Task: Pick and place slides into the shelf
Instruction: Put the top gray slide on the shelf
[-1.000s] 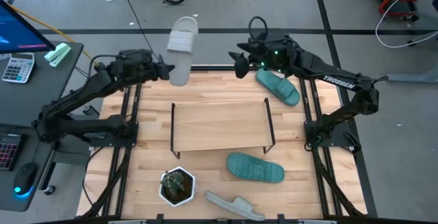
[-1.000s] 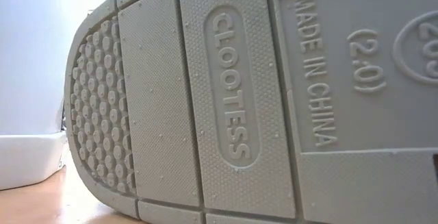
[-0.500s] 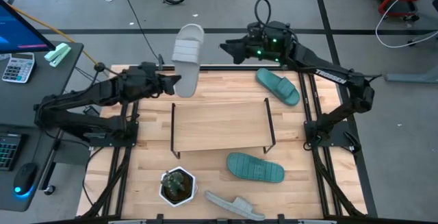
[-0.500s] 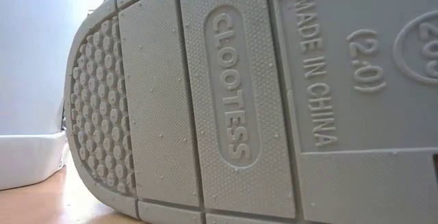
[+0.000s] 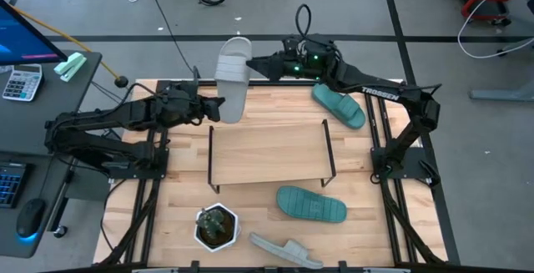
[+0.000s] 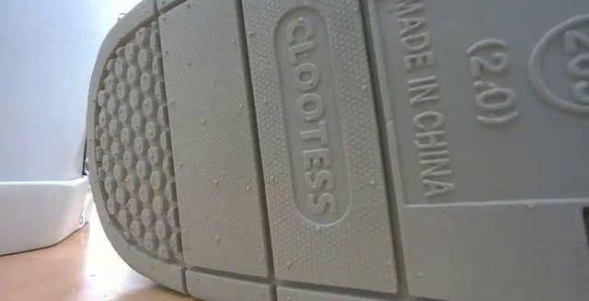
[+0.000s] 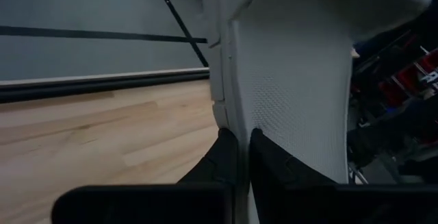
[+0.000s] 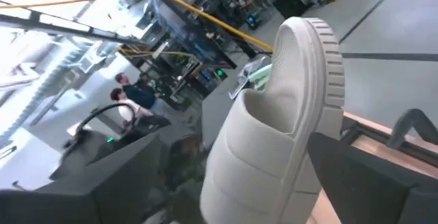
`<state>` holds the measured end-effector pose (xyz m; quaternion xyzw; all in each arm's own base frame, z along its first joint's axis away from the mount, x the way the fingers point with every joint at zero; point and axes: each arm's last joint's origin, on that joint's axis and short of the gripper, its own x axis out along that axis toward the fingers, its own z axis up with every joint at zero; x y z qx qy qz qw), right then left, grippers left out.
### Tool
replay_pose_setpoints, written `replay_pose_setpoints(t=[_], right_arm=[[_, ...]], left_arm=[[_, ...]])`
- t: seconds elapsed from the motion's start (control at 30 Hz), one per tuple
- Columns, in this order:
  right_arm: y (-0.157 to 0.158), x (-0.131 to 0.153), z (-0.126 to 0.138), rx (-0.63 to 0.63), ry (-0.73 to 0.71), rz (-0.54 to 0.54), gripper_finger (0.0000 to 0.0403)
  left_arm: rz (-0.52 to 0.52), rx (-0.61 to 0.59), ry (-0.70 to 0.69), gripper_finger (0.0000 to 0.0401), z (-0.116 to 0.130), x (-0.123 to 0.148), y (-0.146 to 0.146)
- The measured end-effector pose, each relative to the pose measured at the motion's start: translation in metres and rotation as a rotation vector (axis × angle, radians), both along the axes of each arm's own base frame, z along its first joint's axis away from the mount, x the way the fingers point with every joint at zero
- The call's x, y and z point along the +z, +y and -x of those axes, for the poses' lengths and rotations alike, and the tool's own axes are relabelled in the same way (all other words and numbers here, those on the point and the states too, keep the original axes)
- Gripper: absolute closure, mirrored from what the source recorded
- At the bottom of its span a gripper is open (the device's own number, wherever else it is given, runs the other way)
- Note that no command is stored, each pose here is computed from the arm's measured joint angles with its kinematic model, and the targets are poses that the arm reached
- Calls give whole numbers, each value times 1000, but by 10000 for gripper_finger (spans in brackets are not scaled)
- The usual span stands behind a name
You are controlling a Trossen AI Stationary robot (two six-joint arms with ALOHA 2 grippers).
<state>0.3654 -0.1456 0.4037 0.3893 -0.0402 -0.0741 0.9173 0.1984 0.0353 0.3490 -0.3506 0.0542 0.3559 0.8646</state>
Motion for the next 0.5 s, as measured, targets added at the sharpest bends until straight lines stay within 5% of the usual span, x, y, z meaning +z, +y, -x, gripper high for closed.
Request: replay_pose_setpoints(t=[0.5], right_arm=[[-18, 2, 20, -190, 113, 67, 41]], left_arm=[[0, -40, -7, 381, -1, 1, -6]])
